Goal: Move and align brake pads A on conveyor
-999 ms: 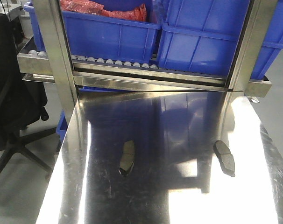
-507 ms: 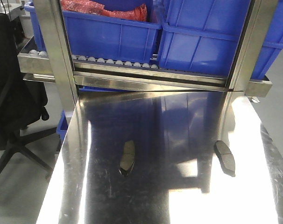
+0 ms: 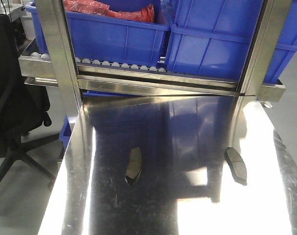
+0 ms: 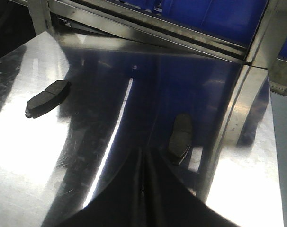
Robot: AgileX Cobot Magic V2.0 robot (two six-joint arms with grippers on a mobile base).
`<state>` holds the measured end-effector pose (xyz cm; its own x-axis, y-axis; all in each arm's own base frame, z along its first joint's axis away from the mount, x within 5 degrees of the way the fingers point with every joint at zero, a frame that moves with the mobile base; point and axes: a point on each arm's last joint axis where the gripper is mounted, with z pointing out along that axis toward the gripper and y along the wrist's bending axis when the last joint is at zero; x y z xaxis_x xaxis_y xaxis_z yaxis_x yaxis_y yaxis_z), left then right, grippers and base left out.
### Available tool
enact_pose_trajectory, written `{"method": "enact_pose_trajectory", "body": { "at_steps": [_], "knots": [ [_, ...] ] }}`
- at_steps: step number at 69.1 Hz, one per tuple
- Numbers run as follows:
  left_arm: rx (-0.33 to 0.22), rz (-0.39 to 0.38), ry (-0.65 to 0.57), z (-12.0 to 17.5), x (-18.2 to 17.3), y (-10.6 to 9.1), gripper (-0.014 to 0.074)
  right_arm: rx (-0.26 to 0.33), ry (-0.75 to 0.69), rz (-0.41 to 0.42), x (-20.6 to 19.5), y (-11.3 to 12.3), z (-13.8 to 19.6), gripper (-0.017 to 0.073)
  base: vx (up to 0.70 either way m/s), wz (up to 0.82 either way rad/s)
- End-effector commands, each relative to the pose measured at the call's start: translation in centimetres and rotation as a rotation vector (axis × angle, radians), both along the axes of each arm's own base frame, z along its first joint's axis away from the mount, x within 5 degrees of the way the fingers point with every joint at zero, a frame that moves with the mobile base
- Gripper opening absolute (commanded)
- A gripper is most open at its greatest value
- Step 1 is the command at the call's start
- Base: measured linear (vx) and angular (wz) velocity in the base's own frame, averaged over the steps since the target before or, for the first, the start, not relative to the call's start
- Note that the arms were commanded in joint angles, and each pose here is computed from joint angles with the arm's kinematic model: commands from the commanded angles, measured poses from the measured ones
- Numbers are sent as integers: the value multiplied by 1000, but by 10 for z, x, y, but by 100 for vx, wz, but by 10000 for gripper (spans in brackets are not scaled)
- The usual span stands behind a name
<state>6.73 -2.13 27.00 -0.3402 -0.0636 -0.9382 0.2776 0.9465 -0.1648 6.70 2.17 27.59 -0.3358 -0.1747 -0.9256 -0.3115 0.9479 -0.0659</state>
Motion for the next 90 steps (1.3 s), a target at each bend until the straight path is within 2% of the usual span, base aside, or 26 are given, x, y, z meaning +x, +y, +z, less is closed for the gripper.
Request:
{"method": "enact_pose_trajectory", "body": {
  "at_steps": [1,14,20,27,37,42,49,57,67,74,83,90],
  "knots": [
    [-29,-24,-79,14,2,-3,-6,12,-84,-13,3,-1,14,-8,0,0],
    [-32,-25,-79,15,2,-3,6,12,-84,-13,3,-1,14,-8,0,0],
    [-41,-29,-87,16,2,-4,74,12,-84,-13,3,-1,14,-8,0,0],
    [-45,-32,-96,16,2,-4,252,12,-84,-13,3,-1,14,-8,0,0],
    [-46,-33,-98,16,2,-4,618,12,-84,-13,3,-1,14,-8,0,0],
    [-45,-33,-97,16,2,-4,735,12,-84,-13,3,-1,14,-8,0,0],
    [-51,-32,-97,16,2,-4,727,12,-84,-13,3,-1,14,-8,0,0],
    [-98,-28,-71,17,2,-5,699,12,-84,-13,3,-1,14,-8,0,0],
    [-103,-32,33,11,16,-15,662,12,-84,-13,3,-1,14,-8,0,0],
    [-51,-40,96,15,38,-27,656,12,-84,-13,3,-1,14,-8,0,0],
    [69,-69,178,17,78,-48,653,12,-84,-13,3,-1,14,-8,0,0],
    [115,-71,262,16,115,-68,650,12,-84,-13,3,-1,14,-8,0,0]
  ]
}}
